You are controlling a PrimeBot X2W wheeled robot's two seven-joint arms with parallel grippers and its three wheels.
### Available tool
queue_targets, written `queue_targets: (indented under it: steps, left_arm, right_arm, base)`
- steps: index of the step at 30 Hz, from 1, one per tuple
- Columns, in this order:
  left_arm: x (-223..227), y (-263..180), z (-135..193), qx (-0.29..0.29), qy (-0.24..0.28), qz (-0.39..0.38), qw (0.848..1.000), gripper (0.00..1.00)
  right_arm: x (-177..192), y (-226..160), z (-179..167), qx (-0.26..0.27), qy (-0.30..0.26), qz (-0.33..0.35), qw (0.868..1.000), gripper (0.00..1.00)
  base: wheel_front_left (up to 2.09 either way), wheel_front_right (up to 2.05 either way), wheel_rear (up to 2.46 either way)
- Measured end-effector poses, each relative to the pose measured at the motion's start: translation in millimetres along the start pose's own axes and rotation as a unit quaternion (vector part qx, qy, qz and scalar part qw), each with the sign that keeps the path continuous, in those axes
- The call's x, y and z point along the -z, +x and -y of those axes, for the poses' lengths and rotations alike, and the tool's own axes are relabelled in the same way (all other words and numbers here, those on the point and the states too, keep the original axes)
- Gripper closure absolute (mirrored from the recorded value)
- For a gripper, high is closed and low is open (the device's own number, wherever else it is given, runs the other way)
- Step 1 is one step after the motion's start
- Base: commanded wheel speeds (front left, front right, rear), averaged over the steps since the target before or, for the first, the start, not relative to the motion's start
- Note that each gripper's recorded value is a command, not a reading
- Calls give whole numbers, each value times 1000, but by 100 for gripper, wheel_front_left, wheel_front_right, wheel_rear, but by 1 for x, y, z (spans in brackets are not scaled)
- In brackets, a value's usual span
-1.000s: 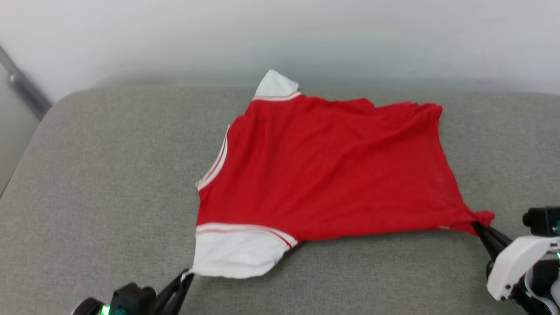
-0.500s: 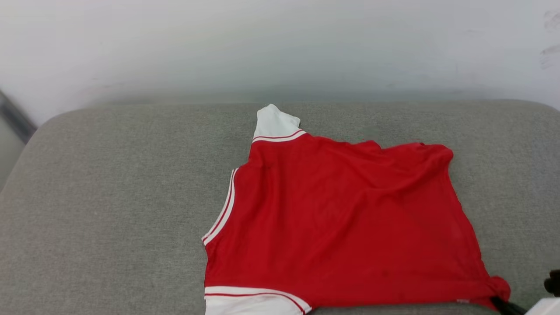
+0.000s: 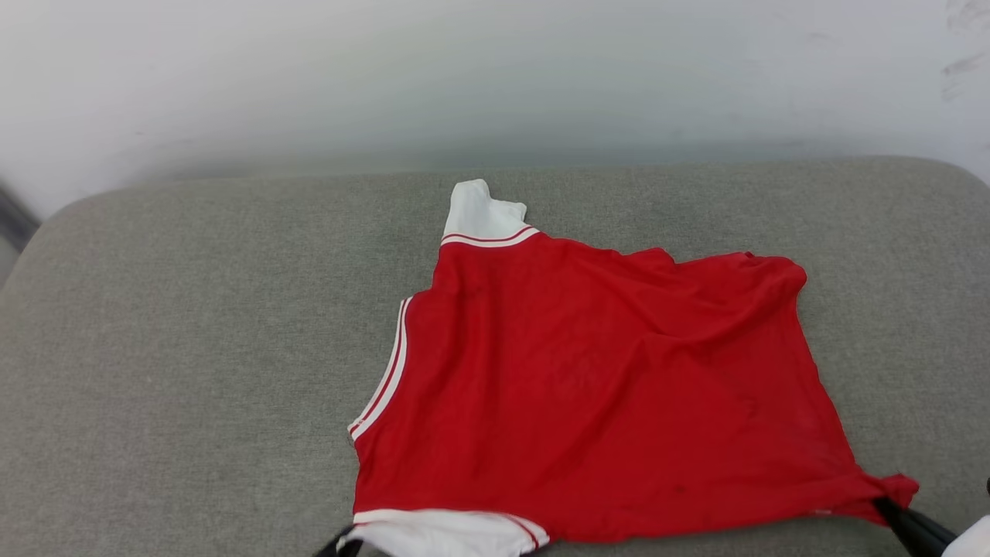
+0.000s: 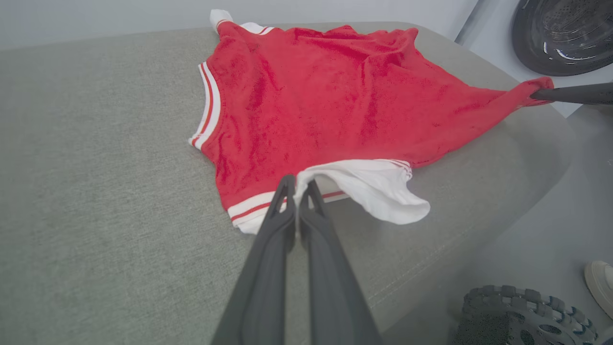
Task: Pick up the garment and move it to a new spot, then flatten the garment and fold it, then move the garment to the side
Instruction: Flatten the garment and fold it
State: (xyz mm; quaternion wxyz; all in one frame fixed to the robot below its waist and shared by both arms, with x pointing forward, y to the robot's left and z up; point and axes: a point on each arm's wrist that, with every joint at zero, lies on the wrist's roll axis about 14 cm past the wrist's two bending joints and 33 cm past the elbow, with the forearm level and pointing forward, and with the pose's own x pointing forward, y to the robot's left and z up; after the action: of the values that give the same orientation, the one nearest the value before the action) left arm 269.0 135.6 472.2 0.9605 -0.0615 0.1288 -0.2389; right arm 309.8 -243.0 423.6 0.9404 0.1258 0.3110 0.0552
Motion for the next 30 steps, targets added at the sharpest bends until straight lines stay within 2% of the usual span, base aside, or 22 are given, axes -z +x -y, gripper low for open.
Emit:
queue_targets:
  steps: [5,11,17,22,28,29,30]
  left_arm:
    - [-40,19,-10,-1,20,66,998,100]
    - [-62,48,-29,-9,42,84,996,100]
    - [-52,79,-49,-22,53,56,997,100]
    - [-29,99,-71,-47,40,21,998,100]
    - [-2,117,-81,-57,31,-12,998,100]
    - [2,118,-83,-60,34,-19,997,90]
    - [6,119,-85,-64,37,-26,997,56]
  right_arm:
    - [-26,3,-8,-8,-8,26,1000,100]
    - [-51,22,-9,-3,-42,29,999,100]
    - [-54,54,-5,6,-75,-5,997,100]
    - [-48,80,8,26,-101,-39,994,100]
    - [-31,105,7,22,-96,-71,993,100]
    - [-28,108,6,21,-95,-74,992,100]
    - [-26,109,6,20,-95,-76,992,100]
  base:
    - [0,0,0]
    - [0,0,0]
    - [0,0,0]
    - [0,0,0]
    - [0,0,0]
    - [0,0,0]
    - [0,0,0]
